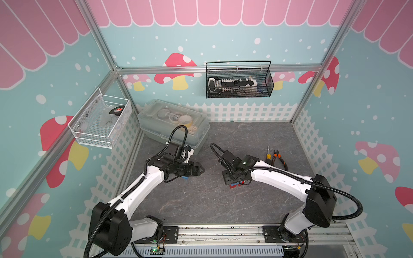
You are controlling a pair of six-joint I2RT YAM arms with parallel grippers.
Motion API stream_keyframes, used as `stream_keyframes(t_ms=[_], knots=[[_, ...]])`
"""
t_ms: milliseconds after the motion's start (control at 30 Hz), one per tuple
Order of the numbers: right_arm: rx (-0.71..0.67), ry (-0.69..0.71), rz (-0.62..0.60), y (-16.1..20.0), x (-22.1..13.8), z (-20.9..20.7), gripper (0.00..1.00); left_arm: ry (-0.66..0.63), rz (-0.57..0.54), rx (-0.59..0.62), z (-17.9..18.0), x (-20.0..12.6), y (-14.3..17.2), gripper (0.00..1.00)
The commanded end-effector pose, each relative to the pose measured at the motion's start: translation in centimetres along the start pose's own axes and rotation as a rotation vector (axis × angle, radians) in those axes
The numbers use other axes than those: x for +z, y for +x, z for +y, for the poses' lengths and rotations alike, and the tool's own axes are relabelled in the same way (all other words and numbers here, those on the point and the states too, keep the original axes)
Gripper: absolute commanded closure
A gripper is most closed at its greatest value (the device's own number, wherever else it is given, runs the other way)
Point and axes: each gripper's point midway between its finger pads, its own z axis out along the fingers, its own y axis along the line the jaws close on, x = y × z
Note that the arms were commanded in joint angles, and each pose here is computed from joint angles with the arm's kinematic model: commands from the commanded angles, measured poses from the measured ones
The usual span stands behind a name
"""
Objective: Assemble a giraffe with lego
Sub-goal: Assemble the lego brick with the lego brick.
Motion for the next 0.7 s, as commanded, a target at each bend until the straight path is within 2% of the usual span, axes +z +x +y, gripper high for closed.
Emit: stream_keyframes(t_ms=[0, 233, 433, 667], knots=[[-0.011, 0.02, 0.127, 2.9, 1.3, -0.7, 0.47, 0.002, -0.01, 0.026, -0.4, -0.5, 0.0, 0.03], [-0.017, 0.009, 0.076, 1.3, 0.3, -0.4, 0.38, -0.005, -0.021, 0.029, -0.3, -0.7, -0.1, 0.03], [-0.034, -0.013, 0.014, -0.7, -1.2, 0.2, 0.26, -0.005, -0.03, 0.02, -0.2, -0.9, -0.4, 0.03], [-0.078, -0.034, -0.025, -2.7, -2.5, 1.1, 0.2, -0.021, -0.062, -0.018, 0.8, -1.6, -1.2, 0.03]])
